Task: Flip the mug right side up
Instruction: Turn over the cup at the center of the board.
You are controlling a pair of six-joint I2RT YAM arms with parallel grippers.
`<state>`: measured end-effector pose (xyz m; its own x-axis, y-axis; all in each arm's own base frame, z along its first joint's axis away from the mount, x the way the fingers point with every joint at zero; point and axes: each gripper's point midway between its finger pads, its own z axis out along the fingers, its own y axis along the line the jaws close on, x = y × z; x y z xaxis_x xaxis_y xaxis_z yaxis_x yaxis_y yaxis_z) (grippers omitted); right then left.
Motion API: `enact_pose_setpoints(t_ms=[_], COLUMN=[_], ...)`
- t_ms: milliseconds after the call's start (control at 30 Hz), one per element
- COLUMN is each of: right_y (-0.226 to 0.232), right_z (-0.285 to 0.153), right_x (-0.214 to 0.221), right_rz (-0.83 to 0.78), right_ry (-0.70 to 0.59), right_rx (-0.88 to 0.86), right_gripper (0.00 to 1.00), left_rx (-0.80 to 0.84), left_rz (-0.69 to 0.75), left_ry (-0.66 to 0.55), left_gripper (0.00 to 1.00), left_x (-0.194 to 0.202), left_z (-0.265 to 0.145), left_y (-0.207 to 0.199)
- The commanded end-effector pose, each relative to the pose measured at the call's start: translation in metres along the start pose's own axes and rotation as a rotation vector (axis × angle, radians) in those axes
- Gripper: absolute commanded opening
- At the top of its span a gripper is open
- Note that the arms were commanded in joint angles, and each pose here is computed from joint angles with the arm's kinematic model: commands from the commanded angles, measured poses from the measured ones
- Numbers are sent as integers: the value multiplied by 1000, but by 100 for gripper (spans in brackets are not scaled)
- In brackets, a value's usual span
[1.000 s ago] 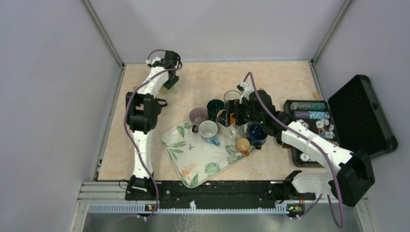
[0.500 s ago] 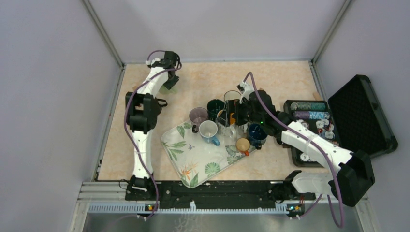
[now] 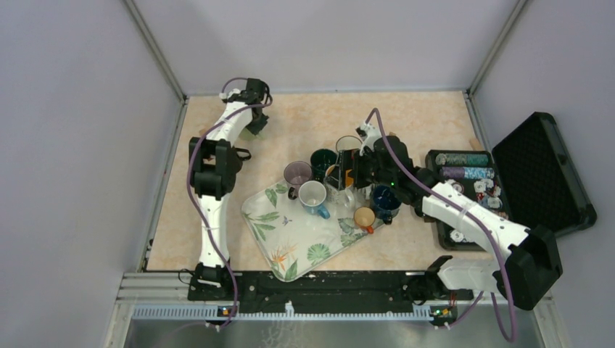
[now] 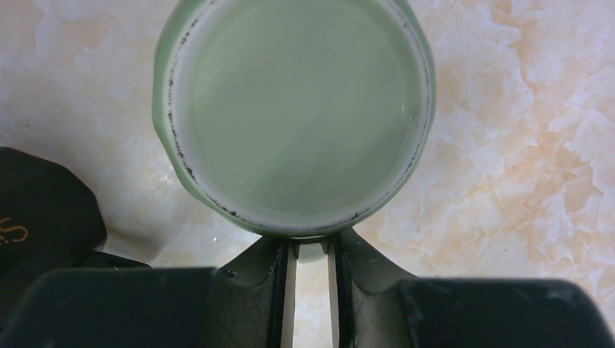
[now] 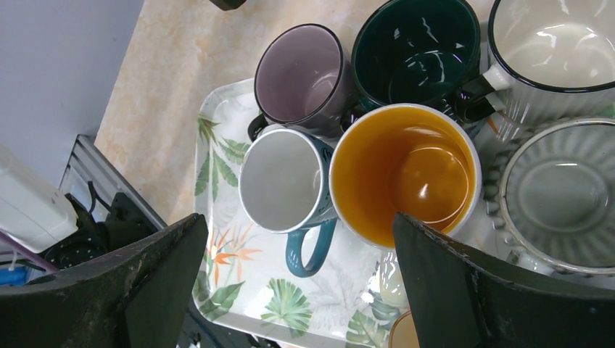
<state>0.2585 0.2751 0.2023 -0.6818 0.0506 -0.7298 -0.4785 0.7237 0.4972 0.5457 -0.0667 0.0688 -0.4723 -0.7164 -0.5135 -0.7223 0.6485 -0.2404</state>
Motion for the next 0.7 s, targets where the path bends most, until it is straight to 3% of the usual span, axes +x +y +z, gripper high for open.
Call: enact_pose_setpoints(t_ms=[0,367,667], right_y=[1,2,4], right_z=[-7,-9,-16], right_x=[-12,-26,-49], right_rz=[-6,17,54], right_ry=[-57,-115,-201], right_rx=[-1,13,7], right_gripper=[99,99,99], left_rx=[81,413,789], left_rz=[4,98,158], left_ry=[-17,-44,-58], left_gripper=[0,0,0], left_x=[-11,-28,-37], left_z=[-7,-63,-140], left_y=[-15,-57,-92])
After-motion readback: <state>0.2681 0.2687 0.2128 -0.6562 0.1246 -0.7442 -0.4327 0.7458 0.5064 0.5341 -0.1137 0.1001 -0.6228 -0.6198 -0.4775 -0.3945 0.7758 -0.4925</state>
